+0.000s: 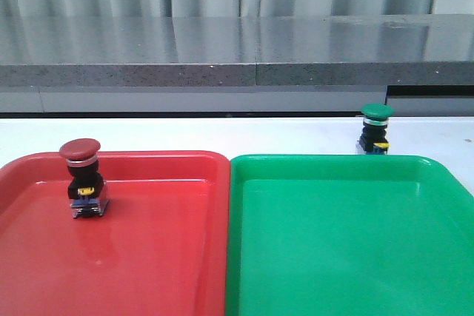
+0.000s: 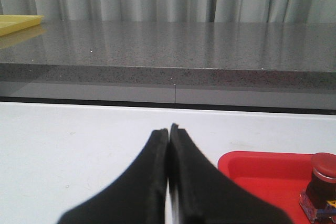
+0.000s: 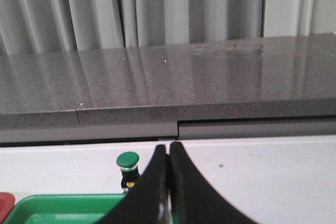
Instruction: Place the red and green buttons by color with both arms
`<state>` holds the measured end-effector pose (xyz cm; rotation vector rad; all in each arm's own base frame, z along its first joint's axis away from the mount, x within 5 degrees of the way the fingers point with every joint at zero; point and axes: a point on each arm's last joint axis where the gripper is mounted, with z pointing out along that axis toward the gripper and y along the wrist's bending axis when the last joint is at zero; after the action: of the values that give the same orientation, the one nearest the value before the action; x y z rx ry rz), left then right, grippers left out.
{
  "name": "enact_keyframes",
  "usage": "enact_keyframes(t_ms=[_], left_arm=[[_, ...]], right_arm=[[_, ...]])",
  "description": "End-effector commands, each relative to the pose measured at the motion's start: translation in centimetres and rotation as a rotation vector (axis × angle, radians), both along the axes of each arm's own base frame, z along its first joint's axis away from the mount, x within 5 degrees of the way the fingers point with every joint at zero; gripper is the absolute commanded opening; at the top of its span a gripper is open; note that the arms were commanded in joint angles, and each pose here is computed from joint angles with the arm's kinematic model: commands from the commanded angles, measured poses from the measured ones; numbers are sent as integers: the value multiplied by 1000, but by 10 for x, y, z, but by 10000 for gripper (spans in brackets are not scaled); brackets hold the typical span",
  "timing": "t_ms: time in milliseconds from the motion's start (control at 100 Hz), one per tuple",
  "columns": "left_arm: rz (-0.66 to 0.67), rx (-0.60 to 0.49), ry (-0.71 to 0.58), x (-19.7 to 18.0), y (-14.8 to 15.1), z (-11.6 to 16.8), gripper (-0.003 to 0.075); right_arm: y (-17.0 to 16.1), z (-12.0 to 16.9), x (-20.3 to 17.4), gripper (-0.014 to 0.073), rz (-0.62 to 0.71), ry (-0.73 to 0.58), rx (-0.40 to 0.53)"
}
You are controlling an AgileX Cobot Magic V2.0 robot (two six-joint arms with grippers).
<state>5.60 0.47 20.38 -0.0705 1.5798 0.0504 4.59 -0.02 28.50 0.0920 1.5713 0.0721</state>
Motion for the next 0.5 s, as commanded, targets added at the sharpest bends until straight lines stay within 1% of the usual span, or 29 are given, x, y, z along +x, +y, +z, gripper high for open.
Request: enact_keyframes(t_ms=[0, 20, 50, 130, 140, 160, 210, 230, 320, 490], left_arm=[[-5, -2, -69, -1, -1, -5, -19], [-5, -2, -69, -1, -1, -5, -19], [-5, -2, -69, -1, -1, -5, -19], [-5, -2, -69, -1, -1, -5, -19], [-5, -2, -69, -1, -1, -5, -19], [-5, -2, -69, -1, -1, -5, -19], [-5, -2, -69, -1, -1, -5, -19], [-5, -2, -69, -1, -1, -5, -19], [-5, -2, -69, -1, -1, -5, -19], [-5, -2, -69, -1, -1, -5, -19]], right_arm=[[0, 33, 6, -66, 1, 41, 2], [0, 39, 7, -66, 1, 52, 2], [0, 47, 11, -66, 3, 103, 2], [0, 60, 20, -66, 7, 225, -5], [0, 62, 24, -66, 8, 257, -7], [0, 67, 26, -66, 9, 269, -11], [0, 72, 36, -66, 13, 353, -18], [0, 76, 38, -66, 14, 363, -17], [0, 82, 53, -66, 17, 452, -16], [-1, 77, 77, -66, 18, 530, -11]])
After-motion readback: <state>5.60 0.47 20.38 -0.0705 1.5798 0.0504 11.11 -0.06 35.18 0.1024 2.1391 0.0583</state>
